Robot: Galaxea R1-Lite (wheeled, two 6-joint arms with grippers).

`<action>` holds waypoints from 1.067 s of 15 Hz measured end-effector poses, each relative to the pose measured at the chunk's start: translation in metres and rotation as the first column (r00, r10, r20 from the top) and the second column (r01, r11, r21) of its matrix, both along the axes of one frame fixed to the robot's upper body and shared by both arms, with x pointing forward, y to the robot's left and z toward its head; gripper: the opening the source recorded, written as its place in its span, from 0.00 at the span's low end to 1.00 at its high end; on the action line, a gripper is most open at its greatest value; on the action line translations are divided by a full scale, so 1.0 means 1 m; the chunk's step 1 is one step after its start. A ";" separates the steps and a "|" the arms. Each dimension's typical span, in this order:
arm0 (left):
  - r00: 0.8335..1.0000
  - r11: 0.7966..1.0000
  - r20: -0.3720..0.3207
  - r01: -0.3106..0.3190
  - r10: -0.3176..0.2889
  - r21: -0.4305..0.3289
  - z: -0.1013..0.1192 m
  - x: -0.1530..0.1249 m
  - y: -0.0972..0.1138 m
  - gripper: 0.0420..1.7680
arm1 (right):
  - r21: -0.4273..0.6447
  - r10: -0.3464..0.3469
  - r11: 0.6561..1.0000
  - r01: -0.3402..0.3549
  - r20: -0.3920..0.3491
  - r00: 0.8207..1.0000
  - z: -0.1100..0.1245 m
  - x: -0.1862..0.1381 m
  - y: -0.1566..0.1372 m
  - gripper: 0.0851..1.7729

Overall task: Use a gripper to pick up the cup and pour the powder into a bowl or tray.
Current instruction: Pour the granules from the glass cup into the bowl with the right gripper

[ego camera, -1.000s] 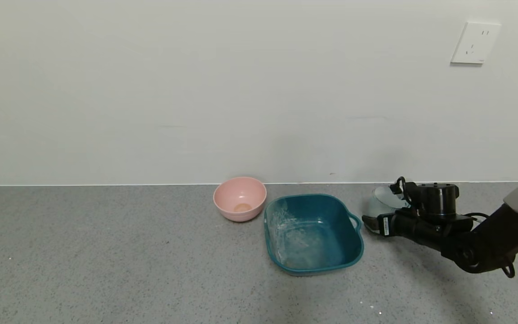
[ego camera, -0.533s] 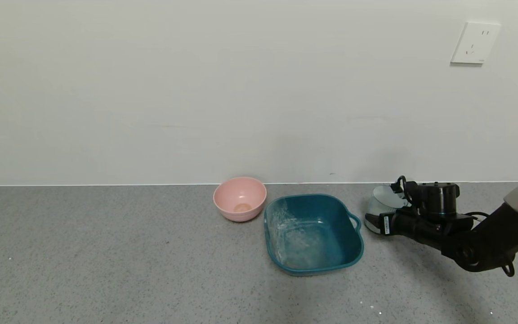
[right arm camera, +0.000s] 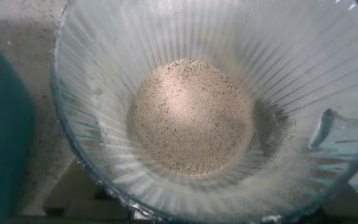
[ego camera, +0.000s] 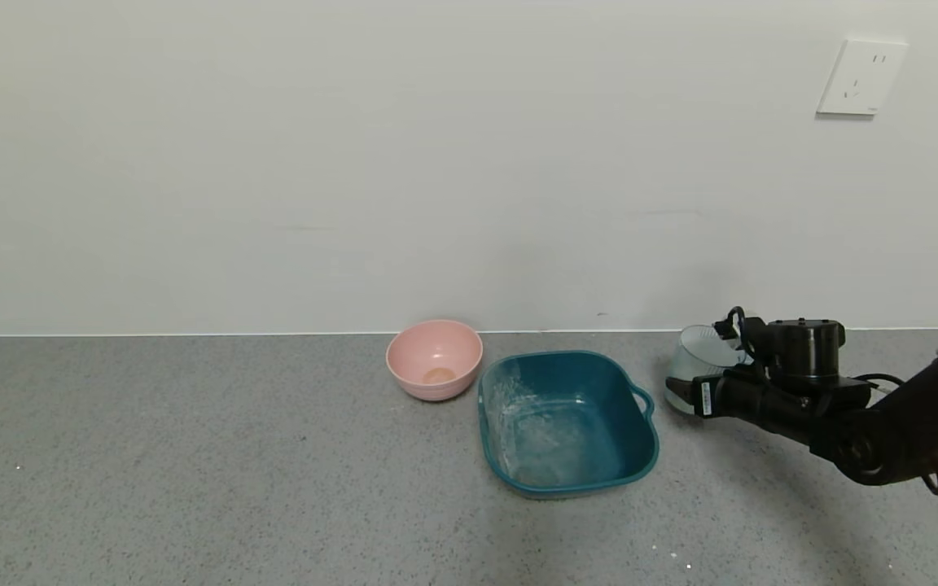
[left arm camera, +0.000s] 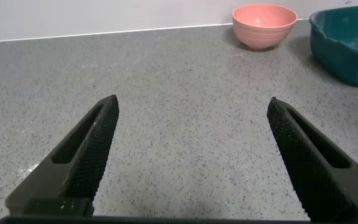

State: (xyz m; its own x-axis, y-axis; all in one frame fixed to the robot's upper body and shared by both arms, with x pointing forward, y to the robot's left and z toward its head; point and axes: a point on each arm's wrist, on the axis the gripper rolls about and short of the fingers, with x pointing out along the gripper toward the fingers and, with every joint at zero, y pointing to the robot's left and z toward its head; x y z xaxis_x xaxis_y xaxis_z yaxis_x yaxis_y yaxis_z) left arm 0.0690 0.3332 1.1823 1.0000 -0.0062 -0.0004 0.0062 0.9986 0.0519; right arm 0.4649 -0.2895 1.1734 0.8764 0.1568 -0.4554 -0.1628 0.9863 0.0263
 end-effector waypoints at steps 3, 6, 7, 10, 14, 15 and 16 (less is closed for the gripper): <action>1.000 1.000 0.000 0.000 0.000 0.000 0.000 0.000 0.000 0.97 | -0.014 0.007 1.000 -0.006 0.023 1.000 0.025 -0.009 -0.002 0.73; 1.000 1.000 0.000 0.000 0.000 0.000 0.000 0.000 0.000 0.97 | -0.036 0.025 0.999 -0.024 0.043 0.999 0.051 -0.021 -0.001 0.73; 1.000 1.000 0.000 0.000 0.000 0.000 0.000 0.000 0.000 0.97 | -0.039 0.031 0.999 -0.029 0.052 0.998 0.058 -0.025 0.000 0.73; 1.000 1.000 0.000 0.000 0.000 0.000 0.000 0.000 0.000 0.97 | -0.063 0.051 0.997 -0.047 0.060 0.997 0.075 -0.037 0.005 0.73; 1.000 1.000 0.000 0.000 0.000 0.000 0.000 0.000 0.000 0.97 | -0.160 0.086 0.984 -0.077 0.047 0.995 0.089 -0.053 0.018 0.73; 1.000 1.000 0.000 0.000 0.000 0.000 0.000 0.000 0.000 0.97 | -0.197 0.091 0.977 -0.082 0.037 0.995 0.091 -0.057 0.022 0.73; 1.000 1.000 0.000 0.000 0.000 0.000 0.000 0.000 0.000 0.97 | -0.229 0.097 0.969 -0.089 0.026 0.995 0.093 -0.061 0.027 0.73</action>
